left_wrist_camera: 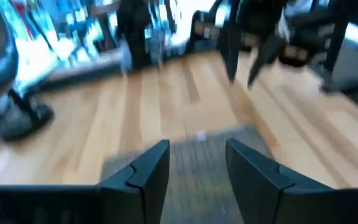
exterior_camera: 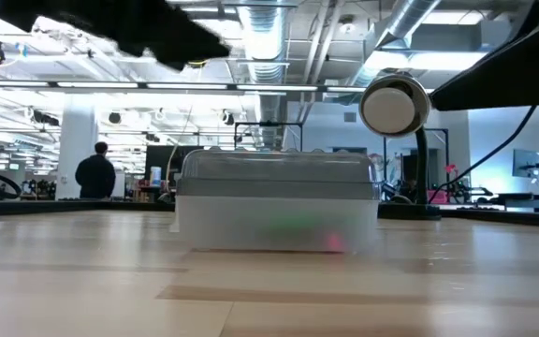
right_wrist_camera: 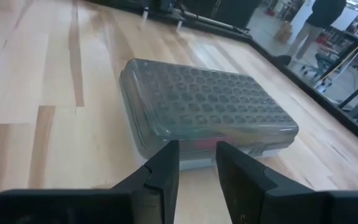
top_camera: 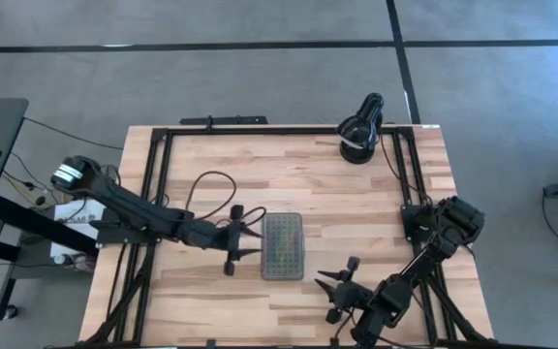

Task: Pick & place school supplies into a supply box
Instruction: Close the transparent supply box

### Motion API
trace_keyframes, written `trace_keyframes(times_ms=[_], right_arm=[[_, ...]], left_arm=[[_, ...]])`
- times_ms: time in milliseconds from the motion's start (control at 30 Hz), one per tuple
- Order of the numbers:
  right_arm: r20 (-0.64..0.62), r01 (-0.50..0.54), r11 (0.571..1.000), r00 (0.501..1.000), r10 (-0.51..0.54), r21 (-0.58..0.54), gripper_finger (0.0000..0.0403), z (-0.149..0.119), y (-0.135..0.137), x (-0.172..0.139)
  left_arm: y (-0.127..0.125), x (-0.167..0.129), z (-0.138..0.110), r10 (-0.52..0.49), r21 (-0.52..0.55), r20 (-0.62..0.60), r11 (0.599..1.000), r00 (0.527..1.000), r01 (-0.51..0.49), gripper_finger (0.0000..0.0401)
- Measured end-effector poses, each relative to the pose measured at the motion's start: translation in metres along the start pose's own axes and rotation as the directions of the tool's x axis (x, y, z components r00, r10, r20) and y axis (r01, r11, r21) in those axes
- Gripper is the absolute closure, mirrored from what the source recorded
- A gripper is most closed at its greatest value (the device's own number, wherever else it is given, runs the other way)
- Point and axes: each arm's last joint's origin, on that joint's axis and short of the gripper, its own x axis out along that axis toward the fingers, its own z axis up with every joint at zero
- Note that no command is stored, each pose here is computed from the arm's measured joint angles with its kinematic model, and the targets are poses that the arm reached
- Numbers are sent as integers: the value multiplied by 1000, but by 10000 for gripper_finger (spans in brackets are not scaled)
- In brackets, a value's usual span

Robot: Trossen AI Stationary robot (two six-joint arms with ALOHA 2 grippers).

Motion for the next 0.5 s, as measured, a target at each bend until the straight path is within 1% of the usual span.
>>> trace_keyframes(times_ms=[67, 167, 333, 500], right_arm=[[3, 1, 1000, 1000, -1, -1, 301, 1, -1, 0], [8, 9, 1000, 1000, -9, 0, 301, 2, -1, 0], [11, 20, 1000, 1000, -20, -13, 301, 2, -2, 0], [11, 21, 1000, 1000, -21, -14, 301, 2, -2, 0]], left_arm=[[0, 5, 2, 10, 19, 51, 1000, 999, -11, 248], [1, 17, -3, 12, 28, 82, 999, 997, -15, 248], [4, 40, -22, -3, 20, 83, 1000, 997, 2, 248], [12, 57, -39, -13, -2, 88, 1000, 996, 13, 248]])
